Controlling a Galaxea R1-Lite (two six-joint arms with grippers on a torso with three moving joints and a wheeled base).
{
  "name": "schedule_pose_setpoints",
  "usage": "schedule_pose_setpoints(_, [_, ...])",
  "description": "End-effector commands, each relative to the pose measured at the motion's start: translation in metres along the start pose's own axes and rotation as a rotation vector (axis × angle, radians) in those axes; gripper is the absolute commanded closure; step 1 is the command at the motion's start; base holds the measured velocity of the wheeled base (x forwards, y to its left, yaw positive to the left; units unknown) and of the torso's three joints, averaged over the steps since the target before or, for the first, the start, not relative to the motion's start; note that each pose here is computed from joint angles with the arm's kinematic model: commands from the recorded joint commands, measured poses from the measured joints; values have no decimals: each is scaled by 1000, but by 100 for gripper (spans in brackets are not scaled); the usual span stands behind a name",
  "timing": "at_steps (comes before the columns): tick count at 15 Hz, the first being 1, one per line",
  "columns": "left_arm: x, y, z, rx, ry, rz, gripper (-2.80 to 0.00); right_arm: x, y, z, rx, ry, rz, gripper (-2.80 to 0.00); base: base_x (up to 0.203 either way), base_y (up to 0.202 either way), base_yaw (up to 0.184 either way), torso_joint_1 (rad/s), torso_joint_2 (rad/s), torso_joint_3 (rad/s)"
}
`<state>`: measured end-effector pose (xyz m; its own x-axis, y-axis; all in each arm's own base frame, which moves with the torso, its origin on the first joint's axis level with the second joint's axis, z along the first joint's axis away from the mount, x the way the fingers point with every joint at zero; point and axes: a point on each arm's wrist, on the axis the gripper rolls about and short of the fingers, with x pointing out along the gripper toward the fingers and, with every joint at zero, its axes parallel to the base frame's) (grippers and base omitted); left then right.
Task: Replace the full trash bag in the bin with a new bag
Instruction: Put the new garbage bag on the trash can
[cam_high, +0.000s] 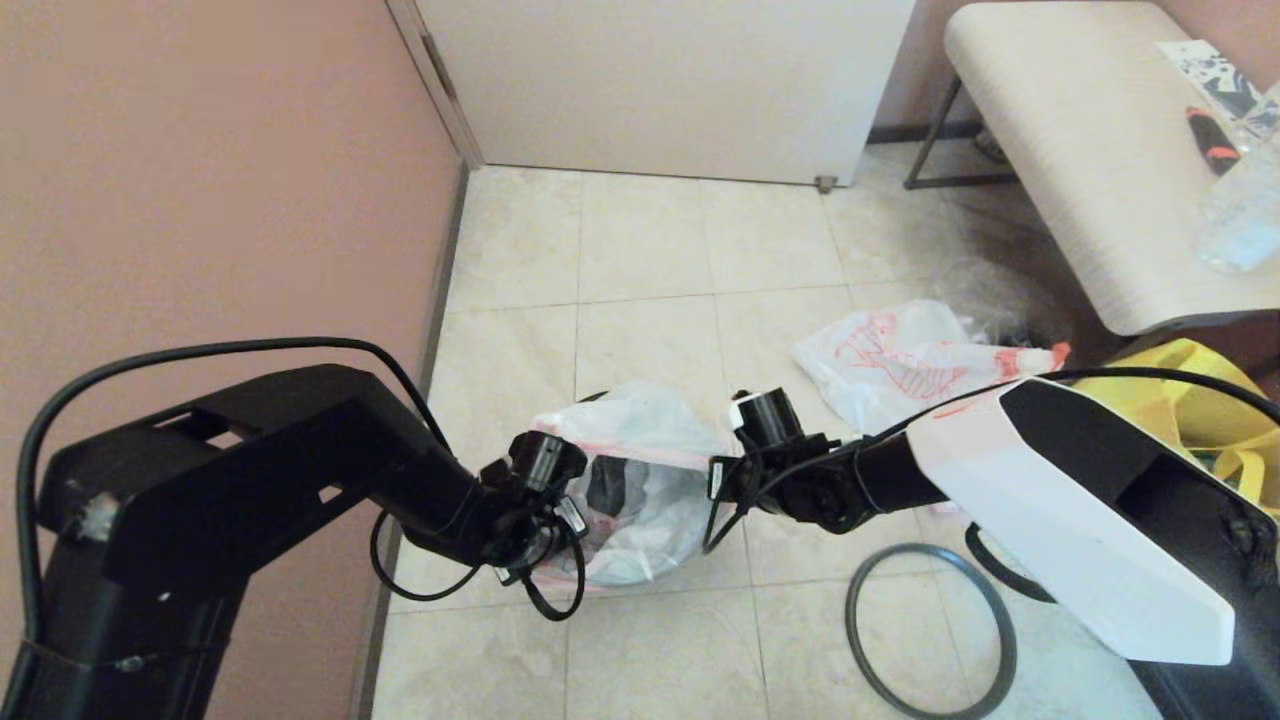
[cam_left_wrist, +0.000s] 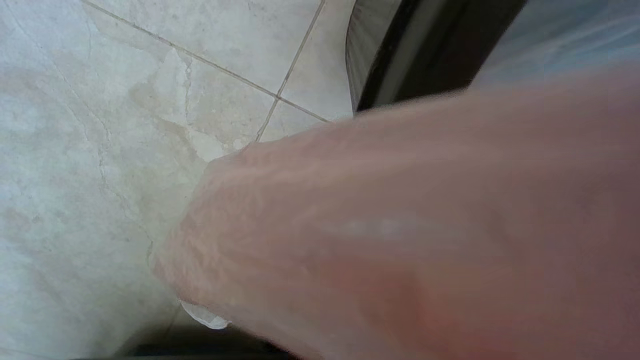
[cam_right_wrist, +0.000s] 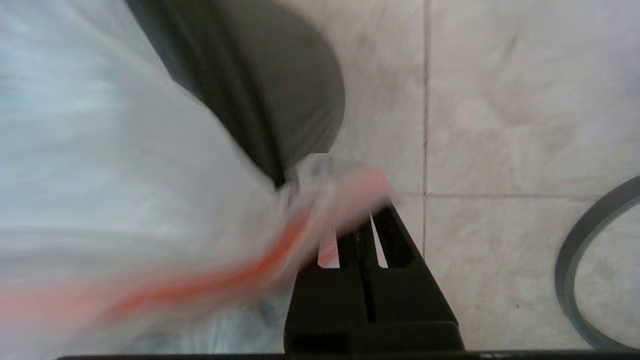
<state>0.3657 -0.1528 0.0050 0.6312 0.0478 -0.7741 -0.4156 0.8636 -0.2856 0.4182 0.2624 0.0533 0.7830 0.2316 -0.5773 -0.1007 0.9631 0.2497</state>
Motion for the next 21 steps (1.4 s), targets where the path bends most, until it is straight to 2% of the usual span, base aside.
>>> schedule_pose_setpoints(1, [-1,-2,-4,5,3,-3,0,-17,-1,23,26,-54,14,0,0,0,0,0,0,0])
schedule_pose_setpoints(5, [-4,-3,-12,41,18,-10,0,-20,-6,32,39,-75,11,0,0,0,0,0,0,0])
schedule_pose_setpoints(7, [-6,-3,-18,75,19,-37,0,-21,-5,33,39,-80,14,0,0,0,0,0,0,0])
schedule_pose_setpoints(9, [-13,-2,-19,95,56,-92,0,-21,-4,33,38,-80,17,0,0,0,0,0,0,0])
schedule_pose_setpoints(11, [-14,-2,-20,104,69,-101,0,-21,-3,31,37,-75,18,0,0,0,0,0,0,0])
schedule_pose_setpoints(12, [-13,-2,-22,130,74,-103,0,-24,-2,33,39,-79,20,0,0,0,0,0,0,0])
schedule_pose_setpoints(15, [-12,-3,-23,137,75,-103,0,-67,2,47,67,-90,46,0,0,0,0,0,0,0])
schedule_pose_setpoints(18, [-12,-3,-25,141,79,-102,0,-112,13,44,42,-41,92,0,0,0,0,0,0,0])
schedule_pose_setpoints(20, [-12,-3,-25,142,79,-102,0,-128,18,28,-27,86,177,0,0,0,0,0,0,0])
schedule_pose_setpoints(21, [-12,-3,-25,143,79,-102,0,-127,17,19,-83,159,176,0,0,0,0,0,0,0])
